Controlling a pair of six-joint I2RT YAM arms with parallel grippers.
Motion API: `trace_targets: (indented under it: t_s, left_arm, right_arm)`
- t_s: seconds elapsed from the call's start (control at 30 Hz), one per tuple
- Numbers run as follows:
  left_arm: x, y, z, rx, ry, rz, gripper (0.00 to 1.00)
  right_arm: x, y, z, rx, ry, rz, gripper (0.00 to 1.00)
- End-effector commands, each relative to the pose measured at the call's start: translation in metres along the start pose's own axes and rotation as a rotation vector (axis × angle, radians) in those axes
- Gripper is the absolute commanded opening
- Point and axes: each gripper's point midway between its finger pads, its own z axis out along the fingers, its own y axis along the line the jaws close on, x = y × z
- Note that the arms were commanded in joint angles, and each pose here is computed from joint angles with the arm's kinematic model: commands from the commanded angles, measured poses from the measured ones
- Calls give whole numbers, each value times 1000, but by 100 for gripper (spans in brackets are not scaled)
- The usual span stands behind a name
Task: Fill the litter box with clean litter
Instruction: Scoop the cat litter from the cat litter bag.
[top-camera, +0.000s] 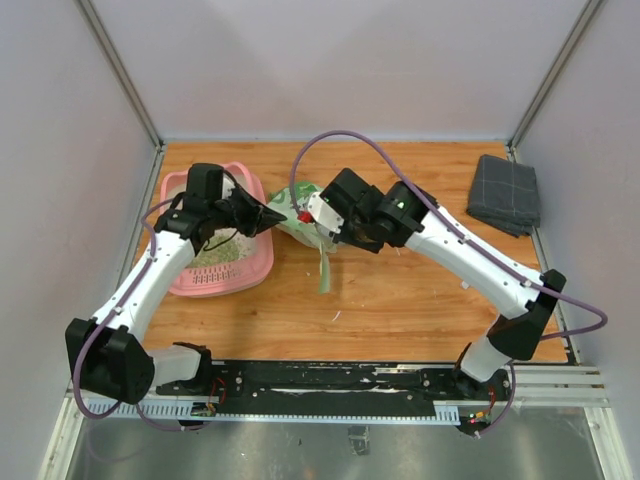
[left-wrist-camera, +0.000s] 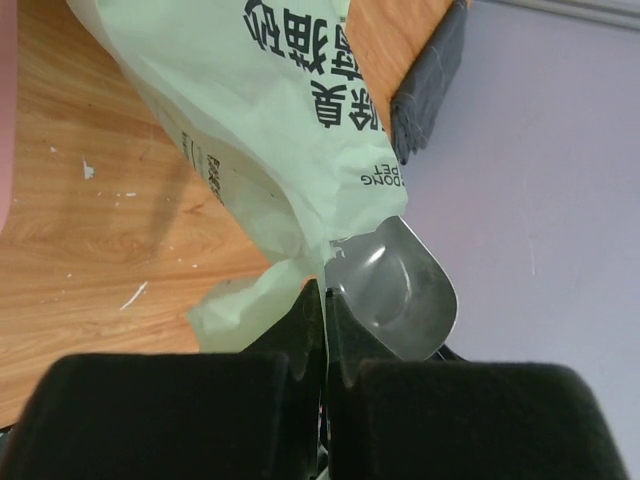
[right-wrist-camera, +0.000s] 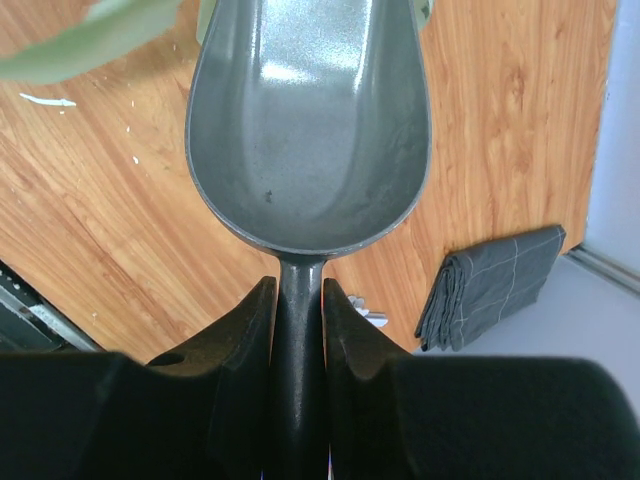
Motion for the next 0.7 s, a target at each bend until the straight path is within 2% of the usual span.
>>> trace_targets:
  t_s: [0.0,0.27,0.5,0.53,0.6,0.67]
  left_arm:
    - [-3,-9,-5,50,2,41,0]
    - [4,-13,-7,74,38,25,0]
    - [-2,2,-4,42,24,11,1]
    - [-8,8,-4,25,8,6,4]
    - [-20,12,-7,26,-15,-23,24]
    - [-28,7,-11,43,-41,-19,29]
  right_arm:
    - [-12,-1,0,34,32,-53,1]
    - [-32,-1,32,64,106,-93,1]
    - [-46,-4,70,105,183,-111,1]
    - [-43,-6,73,123,208,-113,1]
    - [-36,-7,78,122,240,-99,1]
    - [-30,-10,80,126,258,-83,1]
